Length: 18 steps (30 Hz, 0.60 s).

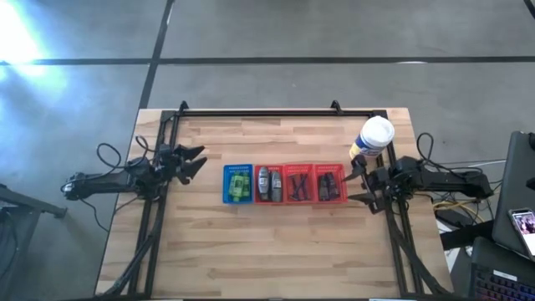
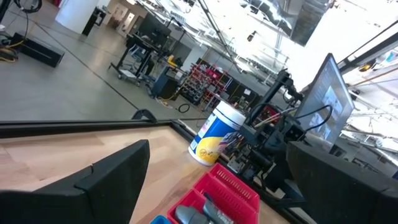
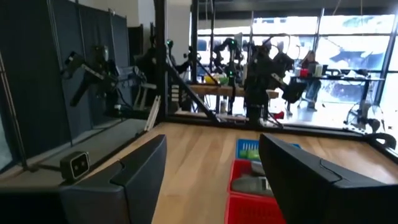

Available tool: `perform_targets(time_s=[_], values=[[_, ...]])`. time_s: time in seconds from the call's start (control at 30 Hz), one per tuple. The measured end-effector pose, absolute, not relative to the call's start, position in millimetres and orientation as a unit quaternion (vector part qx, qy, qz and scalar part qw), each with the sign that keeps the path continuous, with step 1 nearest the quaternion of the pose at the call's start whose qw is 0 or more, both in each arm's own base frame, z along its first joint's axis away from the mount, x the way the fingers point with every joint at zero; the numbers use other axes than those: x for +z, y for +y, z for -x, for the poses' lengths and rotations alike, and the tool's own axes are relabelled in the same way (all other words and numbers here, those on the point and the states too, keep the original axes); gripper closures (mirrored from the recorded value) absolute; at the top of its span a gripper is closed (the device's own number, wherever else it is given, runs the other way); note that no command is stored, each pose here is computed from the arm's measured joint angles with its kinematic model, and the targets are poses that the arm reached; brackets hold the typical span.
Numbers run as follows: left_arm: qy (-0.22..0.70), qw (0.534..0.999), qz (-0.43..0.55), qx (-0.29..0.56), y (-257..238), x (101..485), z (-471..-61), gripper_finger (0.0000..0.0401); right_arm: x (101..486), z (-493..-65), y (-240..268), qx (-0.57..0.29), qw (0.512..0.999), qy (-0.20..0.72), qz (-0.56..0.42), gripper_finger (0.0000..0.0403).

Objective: Pick & Place Travel size toiletries
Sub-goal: Return to Home Position

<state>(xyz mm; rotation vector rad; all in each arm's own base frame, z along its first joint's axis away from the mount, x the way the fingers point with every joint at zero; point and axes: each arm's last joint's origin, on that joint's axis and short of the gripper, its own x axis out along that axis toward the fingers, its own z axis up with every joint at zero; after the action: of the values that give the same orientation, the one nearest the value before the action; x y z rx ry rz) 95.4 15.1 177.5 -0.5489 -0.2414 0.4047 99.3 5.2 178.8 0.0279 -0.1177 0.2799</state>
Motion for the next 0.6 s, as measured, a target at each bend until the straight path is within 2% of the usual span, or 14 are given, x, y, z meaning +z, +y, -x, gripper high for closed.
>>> perform_targets(time_s=[0.37,0.6], values=[[-0.117,0.935,0.268,0.198,15.1,177.5,-95.5,0.0018,174.9,-102.6,5.1,0.139,0.989,-0.035,-0.019,0.0177],[-0.118,0.935,0.268,0.198,15.1,177.5,-95.5,0.0018,174.8,-102.8,5.1,0.139,0.990,-0.034,-0.019,0.0172]])
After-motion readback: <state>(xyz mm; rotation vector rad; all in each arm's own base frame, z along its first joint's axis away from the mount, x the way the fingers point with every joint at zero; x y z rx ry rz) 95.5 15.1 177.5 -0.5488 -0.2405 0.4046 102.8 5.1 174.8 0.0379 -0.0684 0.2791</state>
